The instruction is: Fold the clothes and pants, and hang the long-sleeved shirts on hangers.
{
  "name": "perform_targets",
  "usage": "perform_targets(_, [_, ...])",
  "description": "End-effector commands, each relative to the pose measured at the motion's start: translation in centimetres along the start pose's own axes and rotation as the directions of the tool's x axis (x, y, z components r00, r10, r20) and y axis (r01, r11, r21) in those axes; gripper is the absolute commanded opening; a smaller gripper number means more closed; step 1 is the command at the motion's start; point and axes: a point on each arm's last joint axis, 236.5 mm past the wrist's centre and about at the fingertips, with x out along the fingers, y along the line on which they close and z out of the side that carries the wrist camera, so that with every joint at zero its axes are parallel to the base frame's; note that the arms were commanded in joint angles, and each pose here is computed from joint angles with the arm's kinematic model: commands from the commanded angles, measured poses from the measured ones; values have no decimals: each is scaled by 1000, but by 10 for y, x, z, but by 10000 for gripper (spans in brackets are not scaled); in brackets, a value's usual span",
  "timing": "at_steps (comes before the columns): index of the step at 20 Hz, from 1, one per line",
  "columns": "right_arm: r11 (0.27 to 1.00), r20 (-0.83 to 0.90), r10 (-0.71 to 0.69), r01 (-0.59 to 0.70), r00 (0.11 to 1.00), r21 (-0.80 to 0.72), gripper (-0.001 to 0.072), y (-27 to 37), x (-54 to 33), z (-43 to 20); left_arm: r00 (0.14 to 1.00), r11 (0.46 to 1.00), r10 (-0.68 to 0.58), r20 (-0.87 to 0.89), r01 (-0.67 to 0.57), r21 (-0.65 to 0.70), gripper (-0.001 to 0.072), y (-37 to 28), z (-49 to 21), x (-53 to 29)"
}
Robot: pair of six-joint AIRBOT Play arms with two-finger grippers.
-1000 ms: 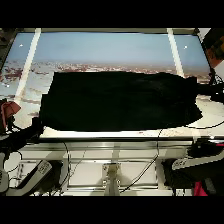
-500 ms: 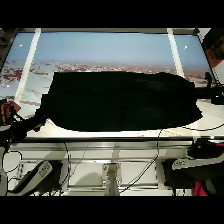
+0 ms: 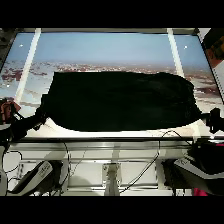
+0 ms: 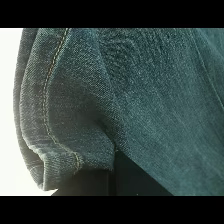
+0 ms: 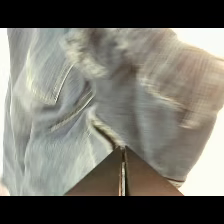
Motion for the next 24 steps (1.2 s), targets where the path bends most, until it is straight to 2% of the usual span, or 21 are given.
perform_targets(1, [977,93,-80,60,992,207,300,-35,-14,2,1000,1000,-1,1,1,27,15,-1,1,0])
perform_targets(2, [966,81,-95,72,992,250,464,-40,-12,0,1000,1000,-1,1,1,27,15,-1,1,0])
perform_targets(4, [959,39,-87,73,995,273,470,-45,-5,-6,1000,1000,-1,1,1,27,15,-1,0,0])
perform_targets(6, [949,-14,-72,73,997,307,566,-52,4,-14,1000,1000,-1,1,1,28,15,-1,0,0])
perform_targets(10, [938,-94,-19,51,995,343,574,-64,26,-26,1000,1000,-1,1,1,28,15,-1,0,0])
perform_targets(15, [956,-64,124,-101,990,274,578,-38,31,-13,1000,1000,0,1,0,28,15,0,0,0])
perform_targets(20, [968,-81,102,-80,991,236,621,-41,28,-11,1000,1000,-1,1,1,28,15,-1,0,0])
perform_targets(24, [979,-74,-1,16,997,203,622,-66,30,-9,1000,1000,-1,1,1,28,15,-1,1,0])
